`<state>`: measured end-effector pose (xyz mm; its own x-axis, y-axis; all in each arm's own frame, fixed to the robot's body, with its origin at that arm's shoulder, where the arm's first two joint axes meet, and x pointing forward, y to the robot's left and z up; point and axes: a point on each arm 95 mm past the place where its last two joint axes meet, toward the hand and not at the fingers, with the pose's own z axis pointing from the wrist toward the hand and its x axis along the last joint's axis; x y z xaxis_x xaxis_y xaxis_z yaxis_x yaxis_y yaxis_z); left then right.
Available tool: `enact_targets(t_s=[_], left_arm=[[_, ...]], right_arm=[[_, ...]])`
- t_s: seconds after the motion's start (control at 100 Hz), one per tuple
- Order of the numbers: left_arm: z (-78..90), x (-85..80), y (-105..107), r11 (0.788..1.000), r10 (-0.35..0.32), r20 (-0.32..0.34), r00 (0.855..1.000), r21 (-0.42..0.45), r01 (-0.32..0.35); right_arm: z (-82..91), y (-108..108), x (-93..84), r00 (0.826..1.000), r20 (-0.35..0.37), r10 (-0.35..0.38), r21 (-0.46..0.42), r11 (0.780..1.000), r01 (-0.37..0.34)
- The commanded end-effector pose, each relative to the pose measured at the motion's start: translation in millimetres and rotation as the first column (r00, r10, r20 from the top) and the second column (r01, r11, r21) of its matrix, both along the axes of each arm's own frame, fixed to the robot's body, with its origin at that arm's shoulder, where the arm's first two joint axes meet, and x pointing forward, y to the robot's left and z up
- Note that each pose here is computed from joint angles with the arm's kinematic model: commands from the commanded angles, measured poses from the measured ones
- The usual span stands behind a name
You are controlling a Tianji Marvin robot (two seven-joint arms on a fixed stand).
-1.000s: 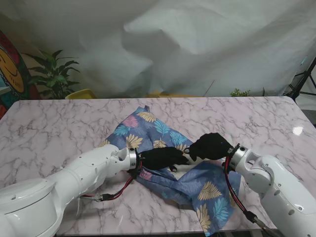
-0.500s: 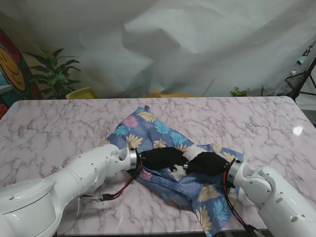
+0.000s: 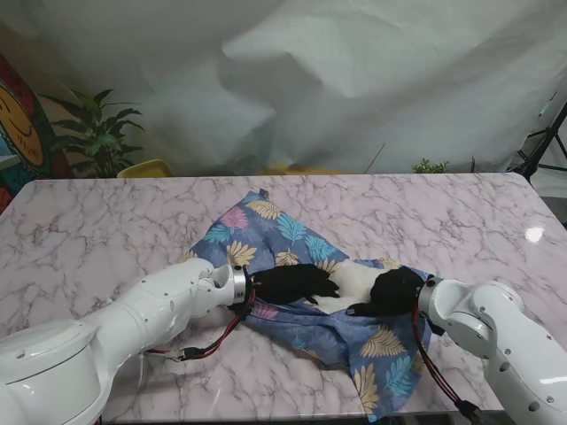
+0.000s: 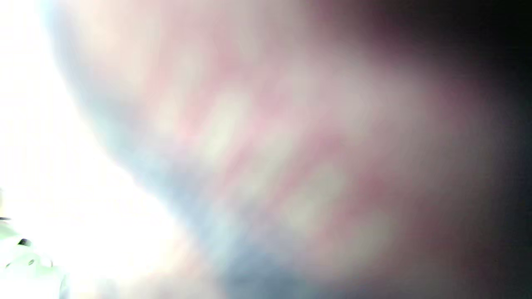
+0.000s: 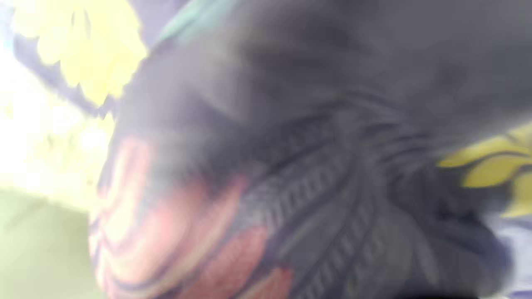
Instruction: Put a pillowcase on a pillow
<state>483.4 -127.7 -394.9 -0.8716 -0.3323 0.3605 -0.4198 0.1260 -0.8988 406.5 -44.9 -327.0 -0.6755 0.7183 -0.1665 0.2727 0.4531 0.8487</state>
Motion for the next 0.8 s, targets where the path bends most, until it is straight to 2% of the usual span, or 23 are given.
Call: enact_targets(t_s=[0.0,0.06,0.16,0.25,0.39,0.55,0.66,0.75,0.79], left_arm=[[-22.1,-11.8,12.3,0.997,-0.013,-0.037,0.999,0.080,0.016],[-22.5,-12.1,12.3,0.997,-0.013,-0.038,0.999,0.080,0.016],[-22.7,-12.4,11.7,0.996,-0.019,-0.038,0.999,0.081,0.022],[-22.8,-12.6,11.2,0.996,-0.021,-0.037,0.999,0.081,0.024],[-23.6,-13.2,10.8,0.997,-0.021,-0.038,0.999,0.079,0.024],[-25.4,-15.1,10.0,0.997,-0.029,-0.037,0.999,0.076,0.032],[-26.2,-16.7,9.0,0.997,-0.035,-0.038,0.999,0.073,0.038],[-26.7,-17.9,7.0,0.996,-0.045,-0.035,0.998,0.071,0.047],[-26.8,-18.3,6.0,0.996,-0.047,-0.033,0.998,0.070,0.049]], right_arm=[[5.5,-13.0,8.1,0.998,0.058,-0.011,0.012,1.000,0.011],[11.5,-13.1,11.7,0.984,0.177,0.034,0.029,0.999,-0.040],[19.1,-11.7,15.9,0.951,0.301,0.075,0.035,0.995,-0.089],[28.1,-8.8,18.0,0.923,0.369,0.110,0.009,0.993,-0.121],[37.6,-2.6,23.9,0.889,0.432,0.152,-0.002,0.986,-0.168],[40.0,9.6,36.8,0.814,0.550,0.186,0.044,0.967,-0.251],[41.3,18.7,49.6,0.759,0.625,0.179,0.096,0.948,-0.303],[39.1,27.3,60.8,0.754,0.645,0.124,0.211,0.919,-0.332],[38.0,31.2,64.4,0.759,0.643,0.103,0.258,0.904,-0.342]])
